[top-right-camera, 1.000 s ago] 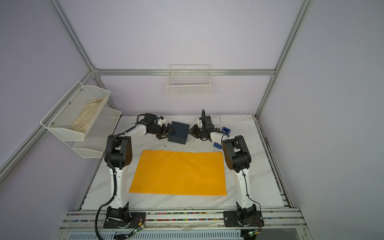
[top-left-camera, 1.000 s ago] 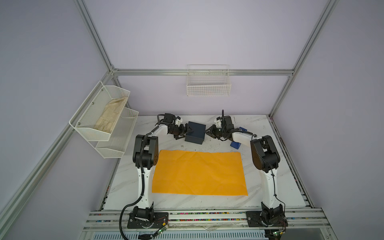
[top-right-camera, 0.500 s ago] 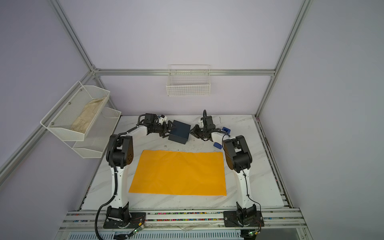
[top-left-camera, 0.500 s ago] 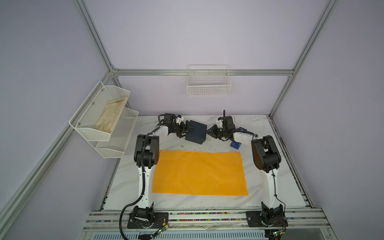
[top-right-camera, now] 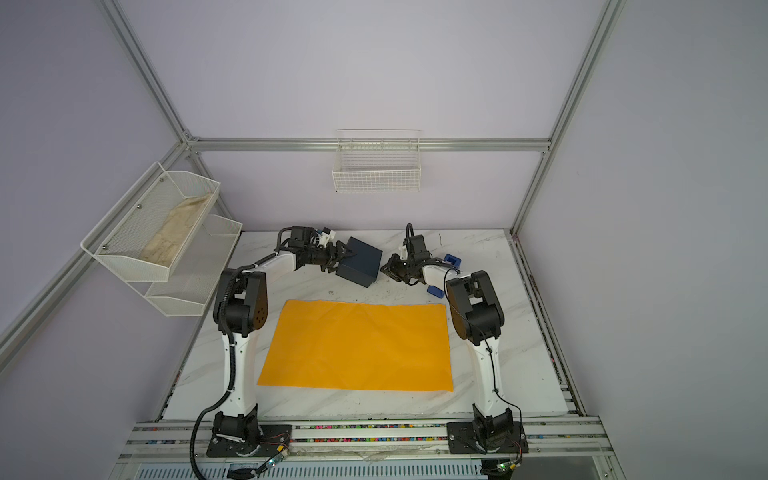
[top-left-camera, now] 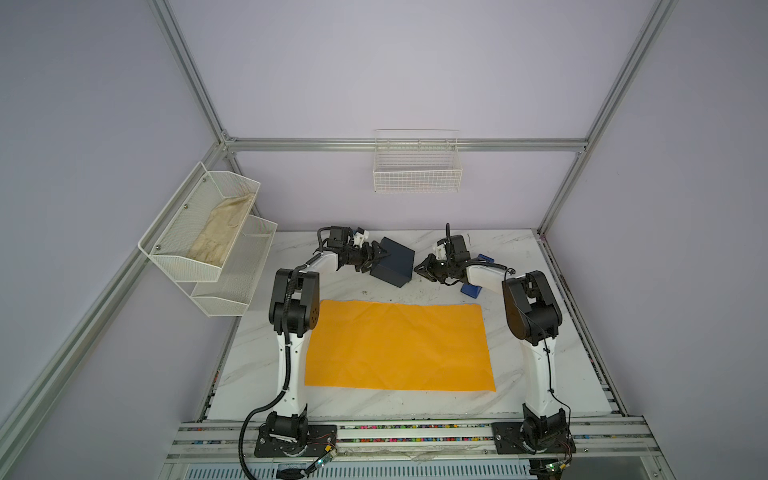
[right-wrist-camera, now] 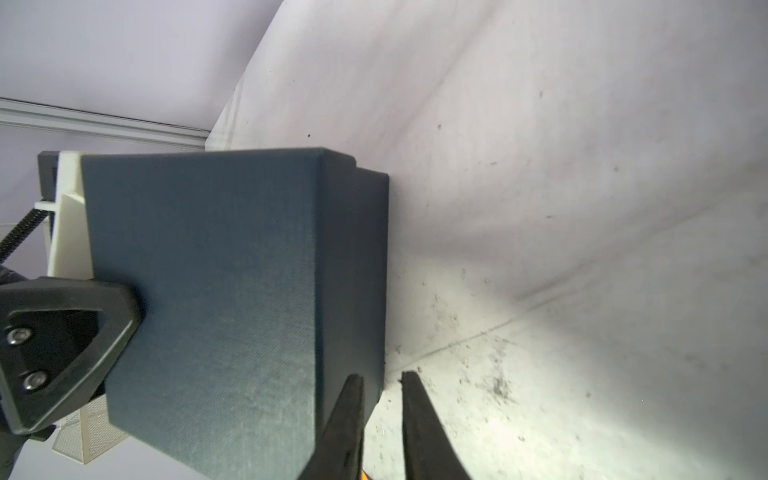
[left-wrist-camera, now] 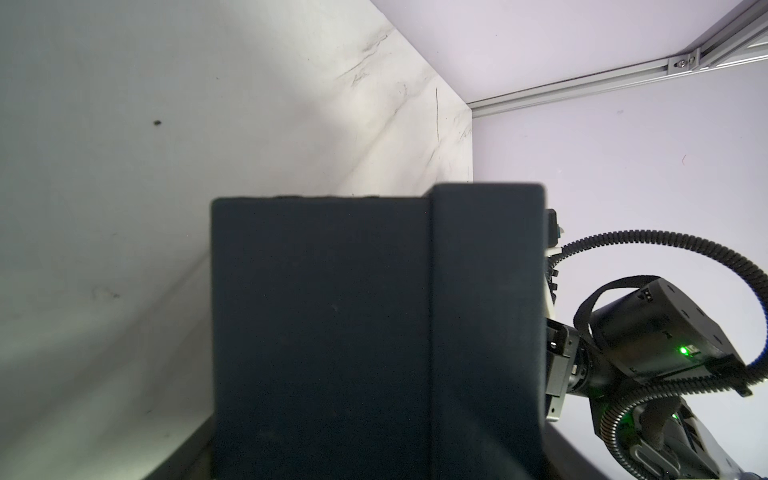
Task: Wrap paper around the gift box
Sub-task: 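Set the navy box onto the paper with the left gripper while the right draws back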
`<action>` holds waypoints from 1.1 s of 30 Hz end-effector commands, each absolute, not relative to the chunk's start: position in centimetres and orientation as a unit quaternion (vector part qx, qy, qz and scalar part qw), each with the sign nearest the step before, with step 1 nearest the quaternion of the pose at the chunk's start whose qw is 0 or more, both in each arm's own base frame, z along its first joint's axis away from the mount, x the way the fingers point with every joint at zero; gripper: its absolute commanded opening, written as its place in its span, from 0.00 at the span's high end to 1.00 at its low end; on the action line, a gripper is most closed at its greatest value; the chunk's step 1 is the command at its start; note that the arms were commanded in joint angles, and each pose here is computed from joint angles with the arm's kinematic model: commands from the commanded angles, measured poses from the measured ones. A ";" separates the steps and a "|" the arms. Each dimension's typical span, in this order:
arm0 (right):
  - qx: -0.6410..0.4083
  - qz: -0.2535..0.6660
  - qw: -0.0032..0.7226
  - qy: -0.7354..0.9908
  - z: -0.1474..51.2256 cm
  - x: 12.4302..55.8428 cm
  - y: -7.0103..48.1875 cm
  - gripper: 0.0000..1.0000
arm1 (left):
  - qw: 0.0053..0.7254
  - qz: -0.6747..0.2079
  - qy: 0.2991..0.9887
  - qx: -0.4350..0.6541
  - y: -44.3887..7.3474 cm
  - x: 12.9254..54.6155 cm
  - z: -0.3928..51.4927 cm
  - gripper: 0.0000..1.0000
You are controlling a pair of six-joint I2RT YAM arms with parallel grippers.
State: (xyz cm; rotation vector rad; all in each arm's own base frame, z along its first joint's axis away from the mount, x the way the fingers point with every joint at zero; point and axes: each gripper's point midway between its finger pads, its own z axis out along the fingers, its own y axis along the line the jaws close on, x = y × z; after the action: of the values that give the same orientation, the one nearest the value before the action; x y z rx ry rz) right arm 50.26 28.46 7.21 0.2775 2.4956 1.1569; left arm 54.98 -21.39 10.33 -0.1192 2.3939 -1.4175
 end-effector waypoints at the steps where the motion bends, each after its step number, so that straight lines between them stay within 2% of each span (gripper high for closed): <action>1: 0.100 0.402 0.204 0.887 9.6 50.1 27.9 0.78 | 0.190 -0.499 0.845 -0.030 -21.5 54.4 11.3 0.23; 8: 0.098 0.400 0.245 0.878 14.2 49.5 26.2 0.77 | 0.214 -0.497 0.840 -0.031 -20.8 52.4 15.0 0.25; 14: 0.104 0.392 0.258 0.877 15.8 47.4 24.2 0.76 | 0.223 -0.512 0.828 -0.045 -20.4 48.3 17.1 0.25; 19: 0.103 0.379 0.261 0.882 16.5 45.2 23.0 0.76 | 0.210 -0.514 0.829 -0.067 -20.2 43.8 17.0 0.25; 27: 0.085 0.345 0.268 0.895 17.2 42.1 21.1 0.76 | 0.195 -0.503 0.839 -0.071 -22.7 35.6 15.9 0.25; 33: 0.092 0.336 0.278 0.895 17.8 40.2 20.0 0.76 | 0.197 -0.488 0.847 -0.081 -23.4 31.2 14.9 0.24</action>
State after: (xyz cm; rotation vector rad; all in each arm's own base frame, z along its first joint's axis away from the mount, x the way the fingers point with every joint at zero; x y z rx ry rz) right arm 41.13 20.99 17.82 0.2422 2.3935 0.9553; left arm 31.98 -23.57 14.22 -0.2017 2.4361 -1.3843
